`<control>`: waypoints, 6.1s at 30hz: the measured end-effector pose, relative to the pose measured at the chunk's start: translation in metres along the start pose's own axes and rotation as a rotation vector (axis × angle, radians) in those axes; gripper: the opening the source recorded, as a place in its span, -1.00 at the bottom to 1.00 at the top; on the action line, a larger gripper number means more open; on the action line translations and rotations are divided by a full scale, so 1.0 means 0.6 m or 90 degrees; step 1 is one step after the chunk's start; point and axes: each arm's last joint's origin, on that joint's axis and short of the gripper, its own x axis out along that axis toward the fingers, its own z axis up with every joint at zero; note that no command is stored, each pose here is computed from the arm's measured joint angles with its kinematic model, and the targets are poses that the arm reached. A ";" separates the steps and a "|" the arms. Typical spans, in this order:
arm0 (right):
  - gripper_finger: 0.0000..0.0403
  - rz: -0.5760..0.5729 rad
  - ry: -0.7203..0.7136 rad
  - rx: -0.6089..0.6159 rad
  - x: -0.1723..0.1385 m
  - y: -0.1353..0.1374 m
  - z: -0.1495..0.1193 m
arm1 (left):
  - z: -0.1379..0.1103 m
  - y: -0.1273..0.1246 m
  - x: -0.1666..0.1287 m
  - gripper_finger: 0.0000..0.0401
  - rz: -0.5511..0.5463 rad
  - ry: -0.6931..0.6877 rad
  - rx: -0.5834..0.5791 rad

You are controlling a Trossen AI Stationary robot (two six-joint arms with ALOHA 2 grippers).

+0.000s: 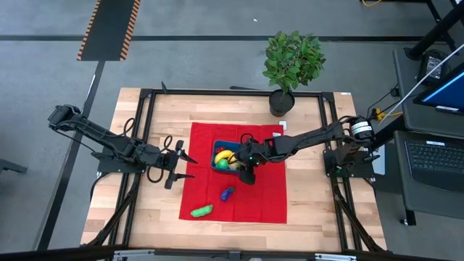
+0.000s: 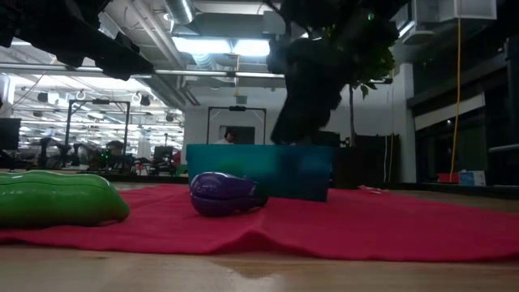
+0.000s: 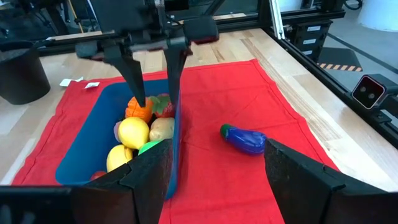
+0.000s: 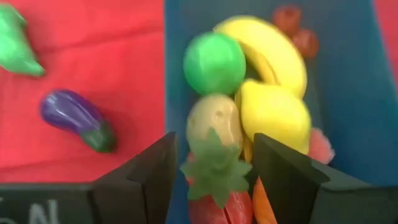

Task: Pick and placing Produce into tupperware
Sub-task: Put the green pea into the blue bin

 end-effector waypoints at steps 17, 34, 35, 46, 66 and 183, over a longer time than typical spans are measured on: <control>0.04 -0.030 -0.114 -0.040 -0.066 0.019 0.011 | 0.002 0.000 0.000 0.20 0.000 -0.006 -0.002; 0.04 0.065 -0.317 -0.045 -0.062 0.032 -0.085 | 0.005 0.000 0.000 0.20 -0.001 -0.018 -0.004; 0.04 0.066 -0.316 -0.044 -0.061 0.032 -0.087 | 0.005 0.000 0.000 0.20 -0.001 -0.021 -0.005; 0.04 0.063 -0.316 -0.045 -0.061 0.030 -0.087 | 0.006 0.002 0.000 0.20 0.030 -0.024 -0.036; 0.04 0.062 -0.300 -0.035 -0.058 0.028 -0.090 | 0.033 -0.070 -0.007 0.20 0.047 0.076 -0.069; 0.04 0.074 -0.235 -0.013 -0.054 0.045 -0.112 | 0.013 -0.237 0.219 -0.35 0.052 0.602 -0.250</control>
